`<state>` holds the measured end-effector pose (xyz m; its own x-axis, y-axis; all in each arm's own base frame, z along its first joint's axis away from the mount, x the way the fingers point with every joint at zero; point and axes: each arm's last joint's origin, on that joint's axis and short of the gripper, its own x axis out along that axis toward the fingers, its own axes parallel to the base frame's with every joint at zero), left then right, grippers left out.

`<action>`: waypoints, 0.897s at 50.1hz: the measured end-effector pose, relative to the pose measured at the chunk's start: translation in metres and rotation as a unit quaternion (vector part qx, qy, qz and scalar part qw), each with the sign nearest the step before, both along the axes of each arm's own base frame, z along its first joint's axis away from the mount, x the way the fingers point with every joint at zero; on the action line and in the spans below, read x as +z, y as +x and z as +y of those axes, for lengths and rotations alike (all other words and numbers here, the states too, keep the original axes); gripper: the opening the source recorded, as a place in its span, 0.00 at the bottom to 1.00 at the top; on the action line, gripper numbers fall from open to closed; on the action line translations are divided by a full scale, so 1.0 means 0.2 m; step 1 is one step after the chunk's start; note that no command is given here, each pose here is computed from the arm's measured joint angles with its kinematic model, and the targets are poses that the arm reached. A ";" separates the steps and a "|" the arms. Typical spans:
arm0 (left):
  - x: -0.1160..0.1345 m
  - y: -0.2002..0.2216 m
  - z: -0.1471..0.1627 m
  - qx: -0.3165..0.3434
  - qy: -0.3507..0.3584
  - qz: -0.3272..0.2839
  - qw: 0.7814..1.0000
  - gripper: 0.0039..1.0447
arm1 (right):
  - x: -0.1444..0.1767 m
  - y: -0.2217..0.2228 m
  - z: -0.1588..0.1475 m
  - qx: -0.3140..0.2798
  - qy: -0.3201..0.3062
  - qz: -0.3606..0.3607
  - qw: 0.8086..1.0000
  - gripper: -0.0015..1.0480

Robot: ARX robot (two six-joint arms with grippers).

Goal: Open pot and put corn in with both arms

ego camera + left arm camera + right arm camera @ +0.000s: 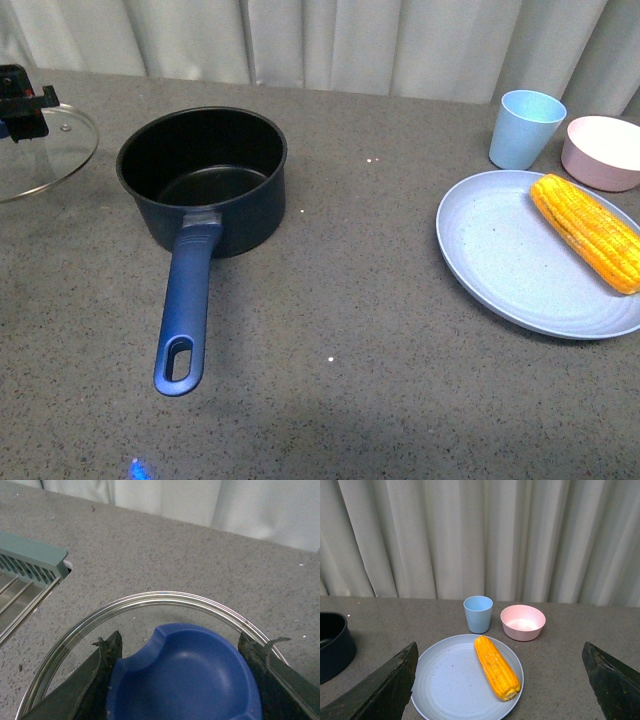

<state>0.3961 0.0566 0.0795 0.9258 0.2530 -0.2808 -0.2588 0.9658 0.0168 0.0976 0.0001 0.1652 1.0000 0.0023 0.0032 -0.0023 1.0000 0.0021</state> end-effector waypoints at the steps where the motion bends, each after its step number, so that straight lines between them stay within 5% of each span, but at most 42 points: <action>1: -0.01 0.00 0.00 0.002 0.001 0.003 1.000 0.59 | 0.00 0.00 0.00 0.000 0.000 0.000 1.000 0.91; 45: -0.26 -0.04 -0.06 -0.041 -0.033 0.039 0.998 0.59 | 0.00 0.00 0.00 0.000 0.000 0.000 1.000 0.91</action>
